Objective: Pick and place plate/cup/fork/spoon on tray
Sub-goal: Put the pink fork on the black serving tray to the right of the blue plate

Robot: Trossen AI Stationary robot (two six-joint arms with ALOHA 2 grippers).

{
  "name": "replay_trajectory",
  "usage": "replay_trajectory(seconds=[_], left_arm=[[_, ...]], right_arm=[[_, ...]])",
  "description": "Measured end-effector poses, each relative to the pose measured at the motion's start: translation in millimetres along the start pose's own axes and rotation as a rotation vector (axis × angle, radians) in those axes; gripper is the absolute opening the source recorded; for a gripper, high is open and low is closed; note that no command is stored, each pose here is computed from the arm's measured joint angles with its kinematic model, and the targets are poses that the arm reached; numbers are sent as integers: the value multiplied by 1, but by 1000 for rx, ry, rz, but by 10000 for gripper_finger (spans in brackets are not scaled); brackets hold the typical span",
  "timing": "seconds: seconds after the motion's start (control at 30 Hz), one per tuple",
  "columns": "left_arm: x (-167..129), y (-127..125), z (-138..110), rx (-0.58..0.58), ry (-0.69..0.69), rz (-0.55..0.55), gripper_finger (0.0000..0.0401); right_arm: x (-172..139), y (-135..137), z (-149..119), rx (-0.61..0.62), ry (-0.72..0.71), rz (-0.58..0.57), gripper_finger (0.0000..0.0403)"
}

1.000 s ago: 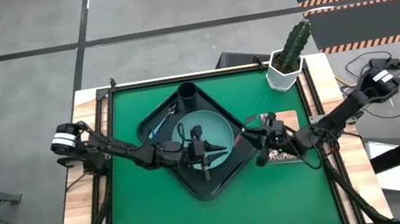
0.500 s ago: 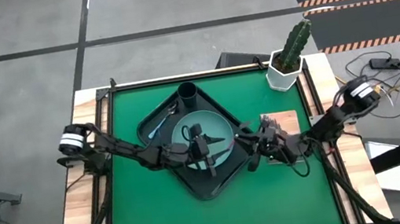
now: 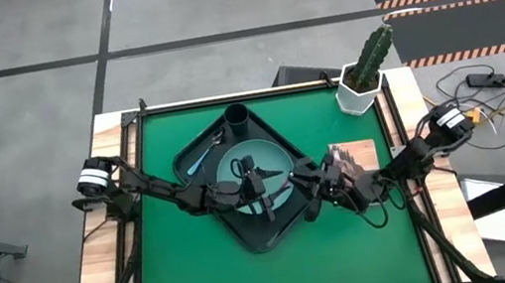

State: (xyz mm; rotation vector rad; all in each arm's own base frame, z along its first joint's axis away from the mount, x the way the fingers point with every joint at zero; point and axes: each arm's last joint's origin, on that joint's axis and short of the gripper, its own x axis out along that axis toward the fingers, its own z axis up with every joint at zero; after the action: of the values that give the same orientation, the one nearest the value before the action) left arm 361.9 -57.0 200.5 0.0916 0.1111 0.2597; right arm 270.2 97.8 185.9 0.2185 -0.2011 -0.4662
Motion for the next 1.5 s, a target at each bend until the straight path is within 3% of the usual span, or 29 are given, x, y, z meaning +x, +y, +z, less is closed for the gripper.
replay_trajectory(seconds=[0.17, 0.4, 0.57, 0.87, 1.13, 1.23, 1.5], left_arm=[[0, 1, 0, -2, 0, 15, 141], [0, 1, -2, -2, 9, 28, 25], [0, 1, -2, -39, 18, 21, 17], [-10, 4, 6, -99, 92, -37, 14], [-40, 14, 21, -227, 321, -164, 13], [-50, 17, 23, -279, 403, -223, 13], [-57, 14, 23, -377, 504, -363, 13]], right_arm=[[6, 4, 2, -1, -12, 4, 29], [15, 8, -5, -22, -12, -24, 29], [14, 7, -5, -19, -12, -42, 45], [3, 6, 4, -46, 15, -28, 143], [-18, 5, 21, -252, 214, 14, 183], [-28, -1, 28, -344, 337, 99, 183], [-38, -18, 58, -293, 490, 372, 178]])
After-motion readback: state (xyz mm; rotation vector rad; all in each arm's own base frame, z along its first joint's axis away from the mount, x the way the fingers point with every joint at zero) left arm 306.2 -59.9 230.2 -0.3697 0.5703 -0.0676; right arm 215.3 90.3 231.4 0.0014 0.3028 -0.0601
